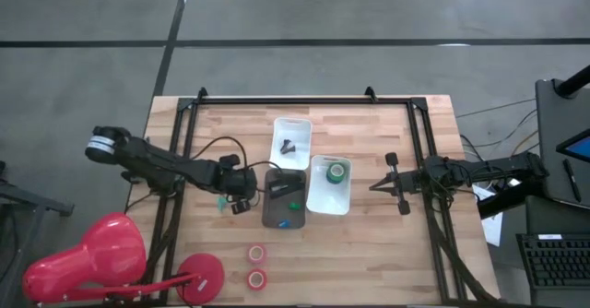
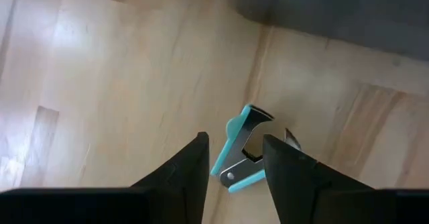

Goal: Pick and place Stapler, Stapler remover, tape
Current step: Put the right green staple remover into the top white bin

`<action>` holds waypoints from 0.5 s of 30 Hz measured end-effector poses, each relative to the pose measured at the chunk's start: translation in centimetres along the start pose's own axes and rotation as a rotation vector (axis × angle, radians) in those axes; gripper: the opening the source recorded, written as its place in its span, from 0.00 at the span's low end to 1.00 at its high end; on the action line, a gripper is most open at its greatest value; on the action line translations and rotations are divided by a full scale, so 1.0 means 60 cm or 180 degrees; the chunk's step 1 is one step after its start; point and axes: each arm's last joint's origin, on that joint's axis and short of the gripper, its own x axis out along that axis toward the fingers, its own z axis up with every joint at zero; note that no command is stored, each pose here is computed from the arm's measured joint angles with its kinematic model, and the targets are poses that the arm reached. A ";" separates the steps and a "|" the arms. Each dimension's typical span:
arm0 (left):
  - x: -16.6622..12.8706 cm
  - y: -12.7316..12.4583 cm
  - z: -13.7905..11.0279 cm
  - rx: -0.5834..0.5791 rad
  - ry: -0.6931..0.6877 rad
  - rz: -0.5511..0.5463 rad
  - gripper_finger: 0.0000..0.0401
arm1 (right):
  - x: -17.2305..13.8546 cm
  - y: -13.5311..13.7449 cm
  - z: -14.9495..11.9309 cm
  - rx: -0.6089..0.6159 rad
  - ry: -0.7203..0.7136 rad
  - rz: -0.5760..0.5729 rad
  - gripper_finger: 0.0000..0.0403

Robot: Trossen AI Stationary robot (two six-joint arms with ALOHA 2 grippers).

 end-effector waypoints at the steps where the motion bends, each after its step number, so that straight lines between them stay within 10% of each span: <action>1: 0.003 -0.001 0.000 0.0015 -0.0003 0.0000 0.35 | 0.000 0.000 0.000 -0.0001 0.0001 -0.0002 0.02; 15: 0.027 -0.009 0.003 0.0321 -0.0037 0.0082 0.32 | 0.000 0.000 0.000 -0.0002 0.0000 -0.0001 0.02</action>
